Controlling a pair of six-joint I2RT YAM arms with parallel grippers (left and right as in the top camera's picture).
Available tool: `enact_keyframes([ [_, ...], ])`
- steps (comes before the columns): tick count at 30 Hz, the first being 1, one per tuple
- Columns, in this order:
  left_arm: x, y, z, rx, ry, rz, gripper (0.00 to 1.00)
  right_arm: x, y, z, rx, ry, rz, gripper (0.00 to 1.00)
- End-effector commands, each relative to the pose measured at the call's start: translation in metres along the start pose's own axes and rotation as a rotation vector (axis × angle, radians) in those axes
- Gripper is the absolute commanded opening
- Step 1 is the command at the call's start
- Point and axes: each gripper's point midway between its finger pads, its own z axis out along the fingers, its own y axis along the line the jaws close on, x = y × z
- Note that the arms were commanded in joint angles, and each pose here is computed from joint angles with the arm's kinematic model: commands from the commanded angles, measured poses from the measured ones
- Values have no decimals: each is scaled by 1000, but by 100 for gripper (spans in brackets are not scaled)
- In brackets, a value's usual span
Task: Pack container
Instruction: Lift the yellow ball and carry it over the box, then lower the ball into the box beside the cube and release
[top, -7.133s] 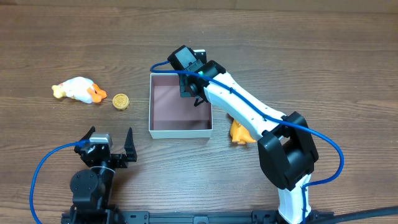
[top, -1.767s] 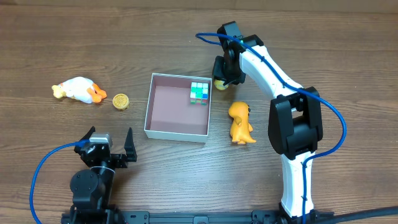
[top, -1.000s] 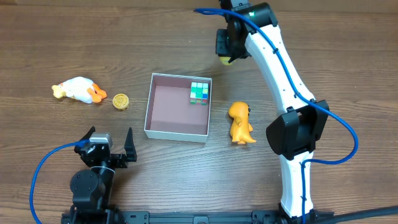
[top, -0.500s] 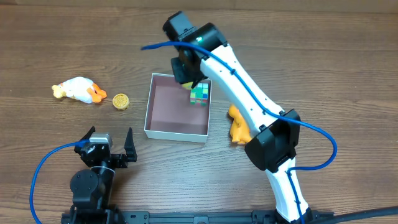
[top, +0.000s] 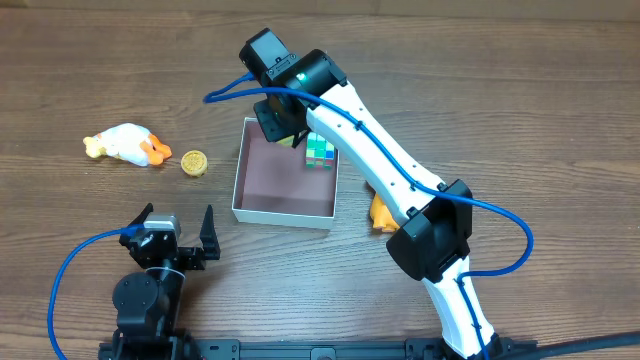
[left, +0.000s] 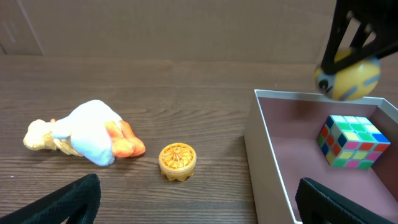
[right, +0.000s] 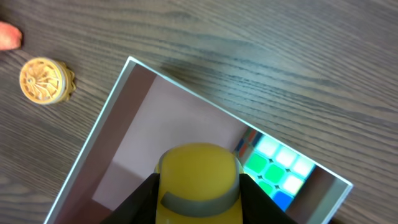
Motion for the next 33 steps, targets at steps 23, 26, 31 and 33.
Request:
enact_keyframes([
  [23,0,-1,0,9,-5,8,100,19,-9,71,15,36,-77,42],
  [26,-1,-1,0,9,-5,8,100,15,-14,72,16,22,-65,43],
  [31,0,-1,0,9,-5,8,100,11,-26,72,23,18,-41,43],
  [33,0,-1,0,9,-5,8,100,10,-33,72,26,17,-28,43],
])
